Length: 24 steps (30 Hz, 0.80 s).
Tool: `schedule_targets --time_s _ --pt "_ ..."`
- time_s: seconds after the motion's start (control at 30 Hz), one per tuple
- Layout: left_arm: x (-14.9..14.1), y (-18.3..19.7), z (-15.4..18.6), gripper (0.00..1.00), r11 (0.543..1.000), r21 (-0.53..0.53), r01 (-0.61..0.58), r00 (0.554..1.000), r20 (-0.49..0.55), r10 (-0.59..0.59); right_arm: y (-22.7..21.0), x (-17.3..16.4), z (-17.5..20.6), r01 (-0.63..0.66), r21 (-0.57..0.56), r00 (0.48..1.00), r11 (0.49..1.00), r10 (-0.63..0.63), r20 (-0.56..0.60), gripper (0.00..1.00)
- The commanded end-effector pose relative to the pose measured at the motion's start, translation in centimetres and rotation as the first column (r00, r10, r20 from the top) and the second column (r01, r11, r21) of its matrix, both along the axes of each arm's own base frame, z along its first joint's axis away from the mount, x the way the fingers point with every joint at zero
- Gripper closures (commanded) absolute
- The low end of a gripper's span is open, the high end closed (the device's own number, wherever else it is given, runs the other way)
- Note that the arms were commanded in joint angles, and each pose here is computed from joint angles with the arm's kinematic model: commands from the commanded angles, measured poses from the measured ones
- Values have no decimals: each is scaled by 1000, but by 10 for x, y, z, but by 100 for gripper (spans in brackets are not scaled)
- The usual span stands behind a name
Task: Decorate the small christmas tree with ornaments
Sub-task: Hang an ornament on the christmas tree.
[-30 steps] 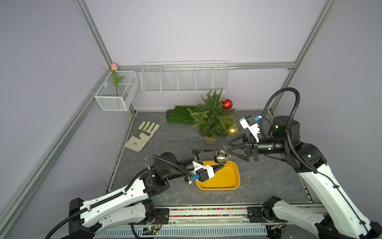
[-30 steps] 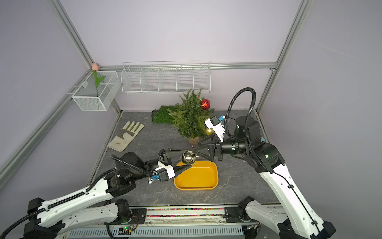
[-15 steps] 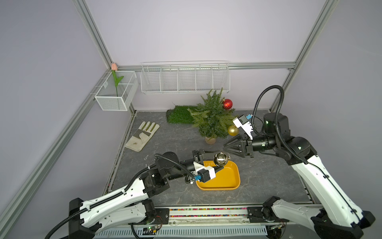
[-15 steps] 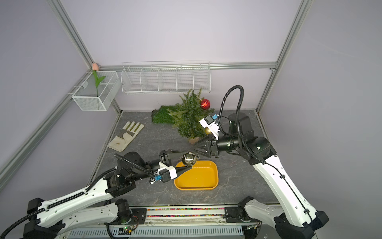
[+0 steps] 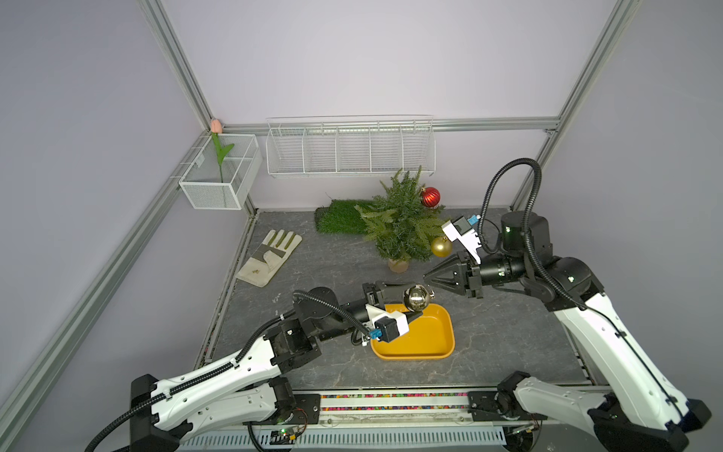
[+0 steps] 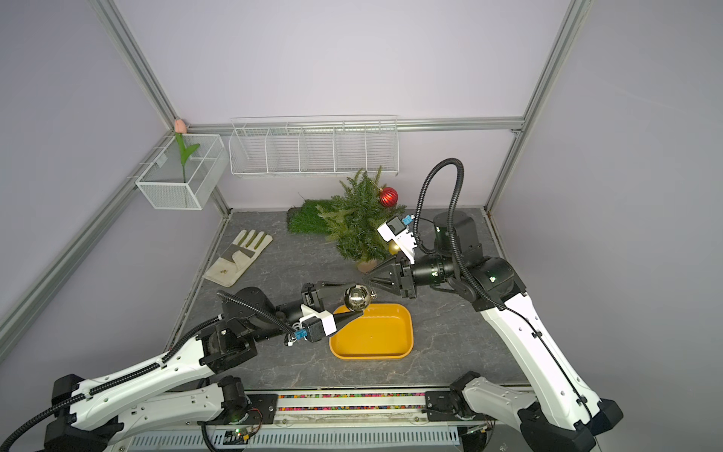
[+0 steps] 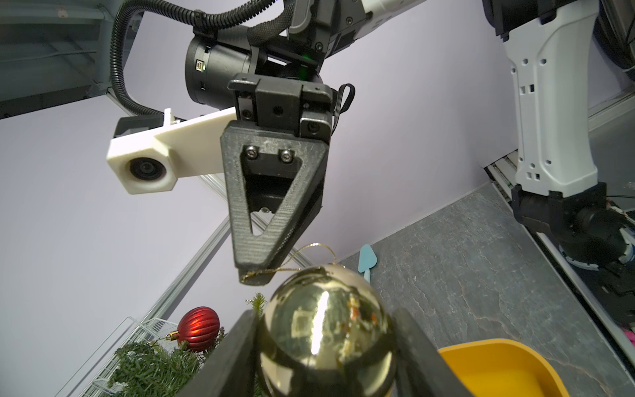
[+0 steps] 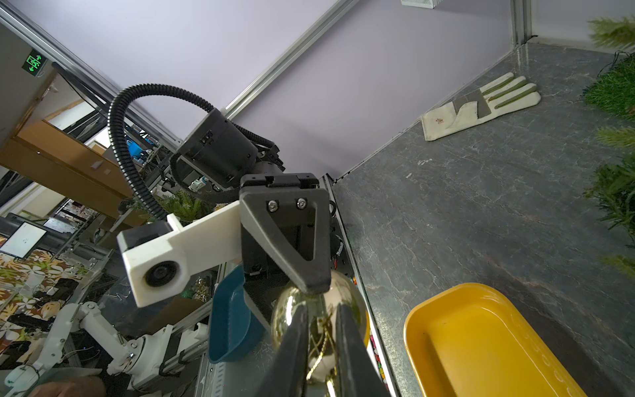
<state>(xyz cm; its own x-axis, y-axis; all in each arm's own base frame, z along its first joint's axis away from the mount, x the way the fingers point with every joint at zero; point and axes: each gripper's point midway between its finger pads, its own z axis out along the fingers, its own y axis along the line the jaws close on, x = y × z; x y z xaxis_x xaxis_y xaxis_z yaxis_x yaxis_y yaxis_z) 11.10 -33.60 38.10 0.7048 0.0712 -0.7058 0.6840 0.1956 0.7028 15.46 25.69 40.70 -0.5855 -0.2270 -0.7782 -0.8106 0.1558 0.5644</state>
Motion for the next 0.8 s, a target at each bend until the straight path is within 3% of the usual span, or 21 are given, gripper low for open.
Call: schedule_targets --time_s 0.0,0.1,0.33,0.77 --pt "1 2 20 50 999 -45 -15 1000 26 16 -3 0 4 6 -5 999 1000 -6 36 89" --pt "9 4 22 50 996 -71 -54 998 12 55 -6 7 5 54 -17 996 998 -53 68 94" --pt "32 9 32 53 977 -168 -132 985 -129 111 -6 32 12 173 33 976 984 -176 126 94" --pt "81 23 26 54 927 -297 -229 930 -348 118 -3 100 44 392 156 875 907 -420 241 93"
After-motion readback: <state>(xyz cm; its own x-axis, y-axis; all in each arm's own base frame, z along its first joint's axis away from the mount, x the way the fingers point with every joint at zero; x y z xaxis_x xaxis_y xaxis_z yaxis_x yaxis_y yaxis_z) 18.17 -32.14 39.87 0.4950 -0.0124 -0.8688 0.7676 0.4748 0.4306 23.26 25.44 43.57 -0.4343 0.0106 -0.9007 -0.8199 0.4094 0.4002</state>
